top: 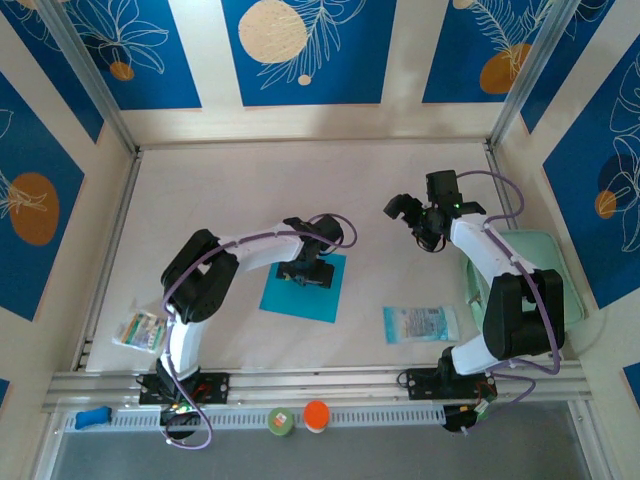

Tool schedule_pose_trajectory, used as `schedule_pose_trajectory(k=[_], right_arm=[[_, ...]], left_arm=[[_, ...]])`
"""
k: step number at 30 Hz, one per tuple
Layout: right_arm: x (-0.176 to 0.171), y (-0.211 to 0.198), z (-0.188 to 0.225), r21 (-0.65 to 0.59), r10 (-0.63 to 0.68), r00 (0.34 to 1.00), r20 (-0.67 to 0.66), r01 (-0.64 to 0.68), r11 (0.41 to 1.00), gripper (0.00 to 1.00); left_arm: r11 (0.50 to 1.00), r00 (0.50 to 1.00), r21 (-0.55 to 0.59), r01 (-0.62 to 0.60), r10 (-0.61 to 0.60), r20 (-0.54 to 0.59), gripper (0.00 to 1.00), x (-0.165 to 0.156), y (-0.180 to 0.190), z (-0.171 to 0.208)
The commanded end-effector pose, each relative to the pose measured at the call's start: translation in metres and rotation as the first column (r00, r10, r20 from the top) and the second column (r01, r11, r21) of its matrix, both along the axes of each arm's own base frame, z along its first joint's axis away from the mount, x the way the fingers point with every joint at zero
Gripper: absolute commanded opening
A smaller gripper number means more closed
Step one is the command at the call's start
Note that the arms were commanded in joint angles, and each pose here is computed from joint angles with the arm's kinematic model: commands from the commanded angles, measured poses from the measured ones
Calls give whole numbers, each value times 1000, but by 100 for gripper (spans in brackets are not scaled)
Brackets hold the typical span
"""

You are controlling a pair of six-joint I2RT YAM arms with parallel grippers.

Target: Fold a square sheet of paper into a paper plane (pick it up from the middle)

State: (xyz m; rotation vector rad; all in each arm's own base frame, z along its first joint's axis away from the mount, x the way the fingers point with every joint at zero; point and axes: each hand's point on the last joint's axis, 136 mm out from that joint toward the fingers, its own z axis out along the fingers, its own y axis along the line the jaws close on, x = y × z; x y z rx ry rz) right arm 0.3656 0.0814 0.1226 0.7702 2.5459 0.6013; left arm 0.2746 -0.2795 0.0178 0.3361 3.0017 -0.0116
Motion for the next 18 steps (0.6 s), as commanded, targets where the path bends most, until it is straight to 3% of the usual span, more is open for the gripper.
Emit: schedule_pose_trajectory(k=[1, 12, 18], right_arm=[[2, 5, 4, 17, 7, 1000, 9, -7, 1000, 99], [1, 4, 2, 16, 4, 1000, 4, -4, 1000, 99], [2, 5, 3, 19, 4, 1000, 5, -4, 1000, 99]], left_arm=[[997, 998, 77, -22, 27, -60, 89, -12, 19, -28], [997, 997, 72, -38, 43, -70, 84, -20, 24, -35], [998, 998, 53, -43, 45, -37, 71, -14, 21, -23]])
